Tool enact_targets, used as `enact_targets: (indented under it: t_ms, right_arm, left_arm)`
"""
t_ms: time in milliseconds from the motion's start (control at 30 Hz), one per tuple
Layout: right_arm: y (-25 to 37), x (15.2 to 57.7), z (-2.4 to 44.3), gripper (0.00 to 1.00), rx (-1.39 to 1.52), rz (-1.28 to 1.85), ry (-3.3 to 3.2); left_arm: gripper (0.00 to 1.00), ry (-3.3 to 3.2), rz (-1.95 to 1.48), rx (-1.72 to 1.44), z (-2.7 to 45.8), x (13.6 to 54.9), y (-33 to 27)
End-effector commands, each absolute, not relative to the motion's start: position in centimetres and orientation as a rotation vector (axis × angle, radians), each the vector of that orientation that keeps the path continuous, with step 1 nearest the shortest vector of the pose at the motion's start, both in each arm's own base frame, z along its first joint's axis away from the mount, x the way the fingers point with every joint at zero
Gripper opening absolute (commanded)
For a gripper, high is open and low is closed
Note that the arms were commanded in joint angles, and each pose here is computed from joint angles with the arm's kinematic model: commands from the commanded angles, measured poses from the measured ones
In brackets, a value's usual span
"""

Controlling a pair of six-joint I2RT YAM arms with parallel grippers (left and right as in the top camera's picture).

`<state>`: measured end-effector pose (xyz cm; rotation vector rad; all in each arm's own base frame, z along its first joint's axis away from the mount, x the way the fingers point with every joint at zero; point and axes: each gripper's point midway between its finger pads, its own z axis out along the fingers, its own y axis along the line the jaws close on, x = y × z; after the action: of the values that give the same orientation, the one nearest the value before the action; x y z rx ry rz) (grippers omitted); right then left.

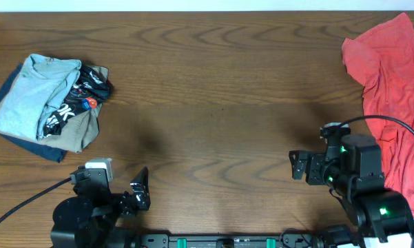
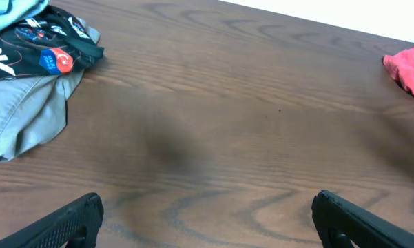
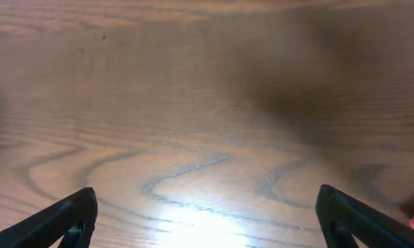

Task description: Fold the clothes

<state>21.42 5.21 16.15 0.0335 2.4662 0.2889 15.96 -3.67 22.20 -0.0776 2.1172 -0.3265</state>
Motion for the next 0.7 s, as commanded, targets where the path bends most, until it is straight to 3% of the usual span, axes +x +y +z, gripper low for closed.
enact_targets:
  t_ms: [0, 667]
  right_arm:
    - [4.8, 21.5, 16.5, 0.99, -0.003, 0.251, 2.396]
    - [3.8, 23.7, 18.3, 0.99, -0.117, 0.171, 1.628]
  left_arm:
    - [0.98, 2.123, -0.320, -0.096, 21.9, 16.0, -3.5]
    - [0.98, 2.123, -0.320, -0.096, 21.9, 16.0, -3.5]
